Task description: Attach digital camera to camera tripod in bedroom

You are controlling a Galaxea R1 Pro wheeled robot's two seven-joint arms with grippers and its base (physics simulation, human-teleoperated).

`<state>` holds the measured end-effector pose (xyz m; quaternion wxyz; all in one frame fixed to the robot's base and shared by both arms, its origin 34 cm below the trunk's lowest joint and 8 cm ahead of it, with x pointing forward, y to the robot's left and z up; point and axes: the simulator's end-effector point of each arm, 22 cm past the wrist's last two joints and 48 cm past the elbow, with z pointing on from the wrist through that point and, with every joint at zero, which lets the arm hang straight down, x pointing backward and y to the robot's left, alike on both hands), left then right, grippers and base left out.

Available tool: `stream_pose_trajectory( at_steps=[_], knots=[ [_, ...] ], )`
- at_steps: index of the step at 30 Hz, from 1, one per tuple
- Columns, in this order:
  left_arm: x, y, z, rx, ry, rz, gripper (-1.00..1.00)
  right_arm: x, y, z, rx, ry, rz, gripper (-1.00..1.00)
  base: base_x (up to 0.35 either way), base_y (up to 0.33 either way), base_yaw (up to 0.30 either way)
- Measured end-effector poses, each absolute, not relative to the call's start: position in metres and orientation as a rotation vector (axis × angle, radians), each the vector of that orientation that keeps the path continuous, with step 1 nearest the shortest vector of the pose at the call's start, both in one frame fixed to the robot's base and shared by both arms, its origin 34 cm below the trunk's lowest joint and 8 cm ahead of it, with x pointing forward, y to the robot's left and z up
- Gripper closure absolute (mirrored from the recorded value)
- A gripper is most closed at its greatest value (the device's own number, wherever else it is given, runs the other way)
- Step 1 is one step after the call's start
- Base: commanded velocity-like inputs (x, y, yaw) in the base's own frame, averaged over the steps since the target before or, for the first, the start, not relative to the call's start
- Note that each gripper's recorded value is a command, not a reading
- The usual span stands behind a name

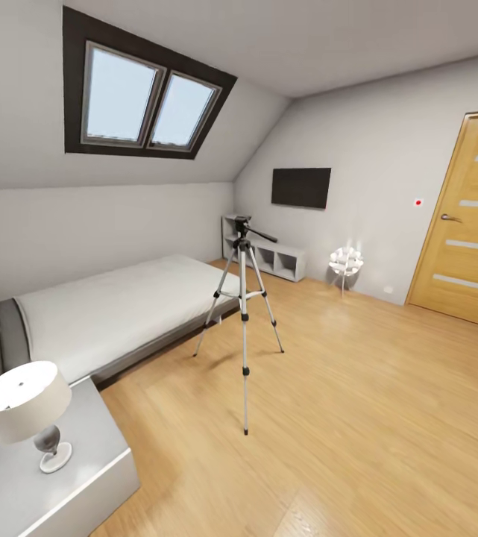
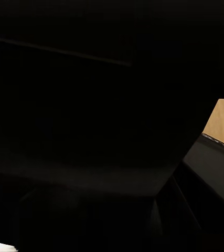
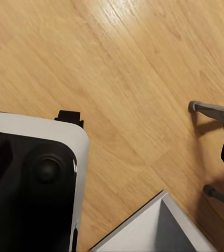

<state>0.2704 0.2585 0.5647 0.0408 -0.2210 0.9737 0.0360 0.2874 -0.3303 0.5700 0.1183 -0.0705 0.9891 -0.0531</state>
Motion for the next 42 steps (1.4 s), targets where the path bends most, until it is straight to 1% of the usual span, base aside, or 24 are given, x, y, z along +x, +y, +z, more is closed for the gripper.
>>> stream_pose_trajectory(
  at_steps=[21,42],
  knots=[
    [0.28,0.265,0.58,-0.686,2.916,0.129,1.0,0.284,-0.329,0.583,-0.21,2.895,-0.153,-1.0,0.011,0.0,0.0],
    [0.275,0.263,0.579,-0.689,2.938,0.123,1.0,0.283,-0.325,0.583,-0.201,2.899,-0.146,-1.0,0.305,0.0,0.0]
  ],
)
